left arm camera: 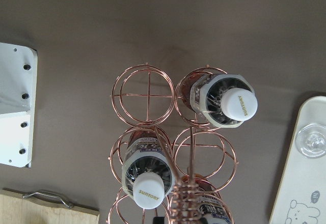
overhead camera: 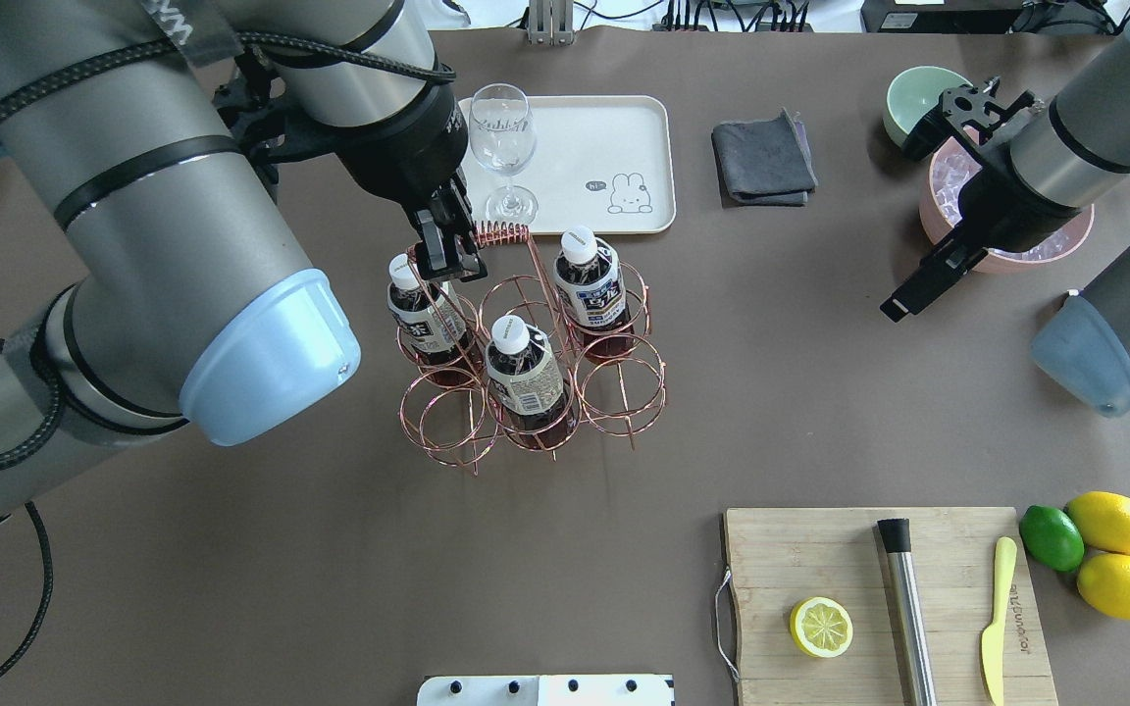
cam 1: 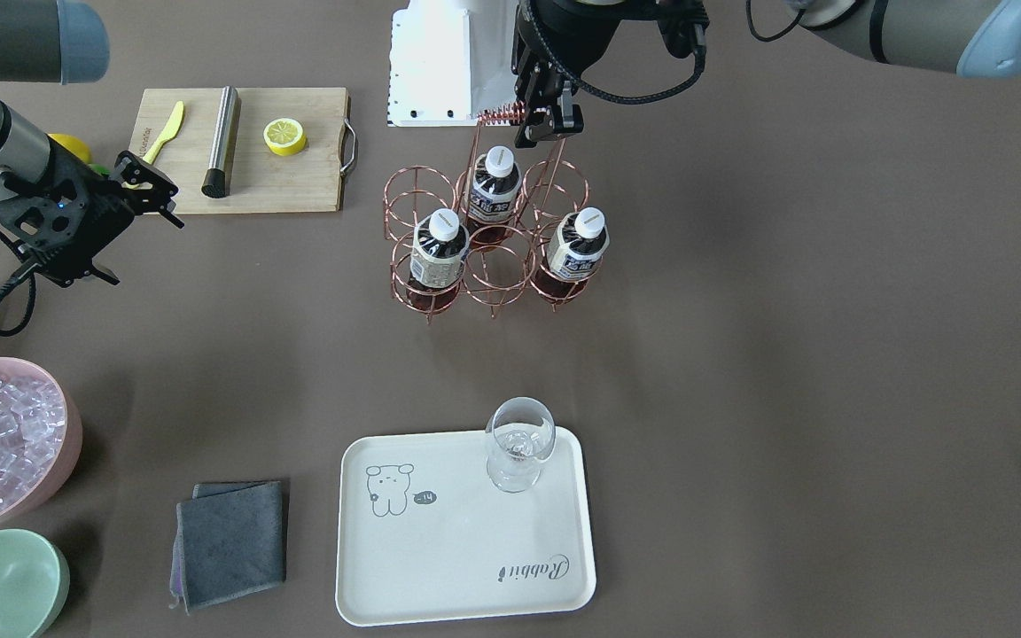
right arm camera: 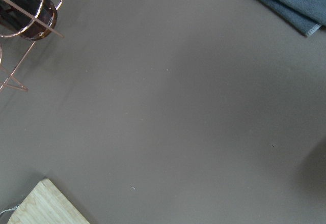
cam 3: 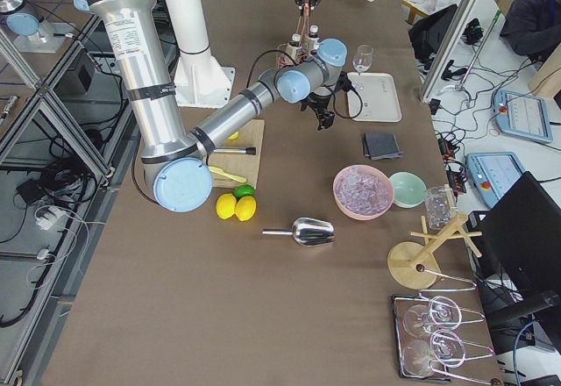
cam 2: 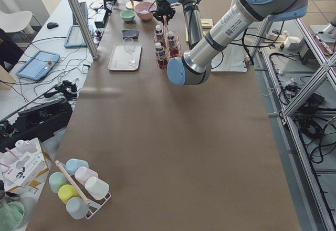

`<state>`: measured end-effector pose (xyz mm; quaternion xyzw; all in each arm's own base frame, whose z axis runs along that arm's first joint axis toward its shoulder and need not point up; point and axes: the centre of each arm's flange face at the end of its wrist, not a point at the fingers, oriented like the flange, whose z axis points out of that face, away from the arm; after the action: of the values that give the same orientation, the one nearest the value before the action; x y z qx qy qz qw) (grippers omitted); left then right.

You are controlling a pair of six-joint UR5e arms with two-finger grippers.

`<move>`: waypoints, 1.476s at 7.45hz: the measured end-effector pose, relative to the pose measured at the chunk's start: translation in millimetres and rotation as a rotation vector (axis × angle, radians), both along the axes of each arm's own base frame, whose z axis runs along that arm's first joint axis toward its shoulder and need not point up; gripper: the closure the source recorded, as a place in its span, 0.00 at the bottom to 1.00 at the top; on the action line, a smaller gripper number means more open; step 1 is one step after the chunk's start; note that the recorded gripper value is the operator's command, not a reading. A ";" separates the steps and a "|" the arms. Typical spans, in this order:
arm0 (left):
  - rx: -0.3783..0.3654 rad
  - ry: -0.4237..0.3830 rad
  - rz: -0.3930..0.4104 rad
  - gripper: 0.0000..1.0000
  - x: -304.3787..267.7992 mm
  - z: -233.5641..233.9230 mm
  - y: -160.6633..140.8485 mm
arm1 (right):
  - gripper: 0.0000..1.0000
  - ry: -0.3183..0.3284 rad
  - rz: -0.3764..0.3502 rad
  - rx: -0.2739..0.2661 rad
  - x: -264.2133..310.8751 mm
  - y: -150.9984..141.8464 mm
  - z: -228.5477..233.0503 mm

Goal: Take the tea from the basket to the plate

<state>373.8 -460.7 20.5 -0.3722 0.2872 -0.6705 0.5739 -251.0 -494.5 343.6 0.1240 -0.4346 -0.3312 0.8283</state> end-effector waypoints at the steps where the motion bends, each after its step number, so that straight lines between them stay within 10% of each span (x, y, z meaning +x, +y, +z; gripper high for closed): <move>1: 0.000 -0.008 -0.001 1.00 6.0 2.3 -4.6 | 0.00 0.000 0.000 0.000 0.0 0.0 0.0; 11: 0.005 -0.009 0.011 1.00 29.4 4.4 -16.5 | 0.00 -0.006 -0.008 0.013 -0.3 -0.2 -2.3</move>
<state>403.3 -477.2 24.9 -0.3695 0.2843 -0.6682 0.5799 -251.2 -494.7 341.3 0.1285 -0.4353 -0.3371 0.8248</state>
